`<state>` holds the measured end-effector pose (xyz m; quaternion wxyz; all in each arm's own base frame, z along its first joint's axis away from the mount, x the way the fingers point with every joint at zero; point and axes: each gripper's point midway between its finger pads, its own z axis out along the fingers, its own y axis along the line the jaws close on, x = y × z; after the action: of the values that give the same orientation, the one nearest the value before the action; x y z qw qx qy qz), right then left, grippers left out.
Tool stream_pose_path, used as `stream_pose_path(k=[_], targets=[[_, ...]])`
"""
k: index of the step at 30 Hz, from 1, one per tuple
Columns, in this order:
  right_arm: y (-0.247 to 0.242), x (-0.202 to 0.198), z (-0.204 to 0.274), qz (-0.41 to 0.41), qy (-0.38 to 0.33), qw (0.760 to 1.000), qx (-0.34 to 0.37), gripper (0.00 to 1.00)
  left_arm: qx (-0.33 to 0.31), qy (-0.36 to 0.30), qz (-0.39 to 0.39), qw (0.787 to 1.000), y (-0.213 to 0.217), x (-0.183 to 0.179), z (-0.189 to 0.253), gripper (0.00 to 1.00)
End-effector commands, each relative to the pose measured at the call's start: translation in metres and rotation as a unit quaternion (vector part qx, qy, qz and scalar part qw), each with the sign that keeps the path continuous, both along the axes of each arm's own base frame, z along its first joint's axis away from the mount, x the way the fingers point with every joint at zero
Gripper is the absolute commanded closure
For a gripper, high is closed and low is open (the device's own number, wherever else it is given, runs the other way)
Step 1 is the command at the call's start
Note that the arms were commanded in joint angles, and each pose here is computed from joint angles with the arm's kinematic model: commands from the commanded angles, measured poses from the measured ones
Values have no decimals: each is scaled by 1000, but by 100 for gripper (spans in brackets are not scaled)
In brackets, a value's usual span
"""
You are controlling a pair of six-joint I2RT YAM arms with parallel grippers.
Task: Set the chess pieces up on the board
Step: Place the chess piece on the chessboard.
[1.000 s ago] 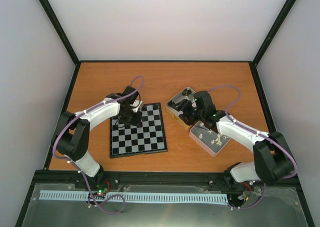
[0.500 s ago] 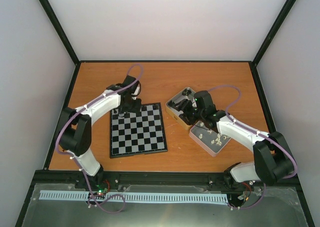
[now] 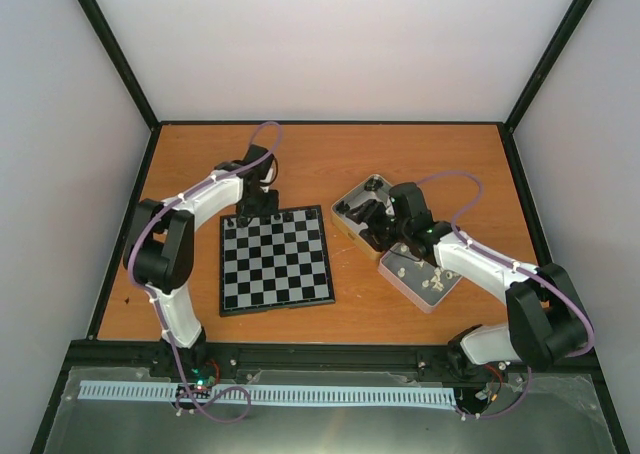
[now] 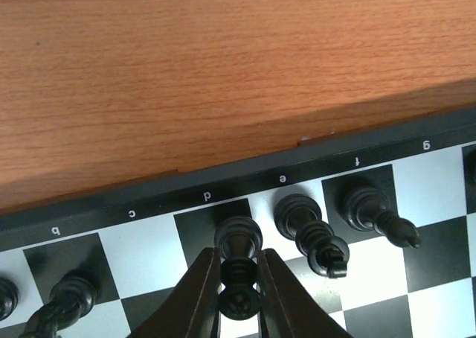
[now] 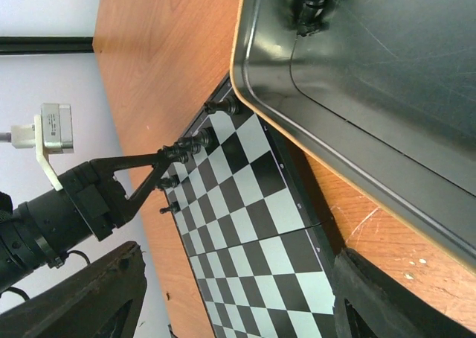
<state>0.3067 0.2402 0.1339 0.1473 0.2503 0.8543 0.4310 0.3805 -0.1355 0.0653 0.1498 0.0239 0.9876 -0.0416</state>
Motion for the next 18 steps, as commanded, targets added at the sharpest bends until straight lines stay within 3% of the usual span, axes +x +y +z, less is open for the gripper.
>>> stream_pose_path(k=[1, 12, 18], targets=[[-6, -2, 2, -2, -7, 1000, -3, 31, 5, -8, -4, 1000, -1, 11, 3, 86], [-6, -3, 0, -4, -5, 1000, -1, 31, 26, 1, 0, 1000, 6, 6, -3, 85], [-4, -1, 4, 2, -12, 1000, 1, 31, 24, -4, 1, 1000, 6, 9, 3, 72]])
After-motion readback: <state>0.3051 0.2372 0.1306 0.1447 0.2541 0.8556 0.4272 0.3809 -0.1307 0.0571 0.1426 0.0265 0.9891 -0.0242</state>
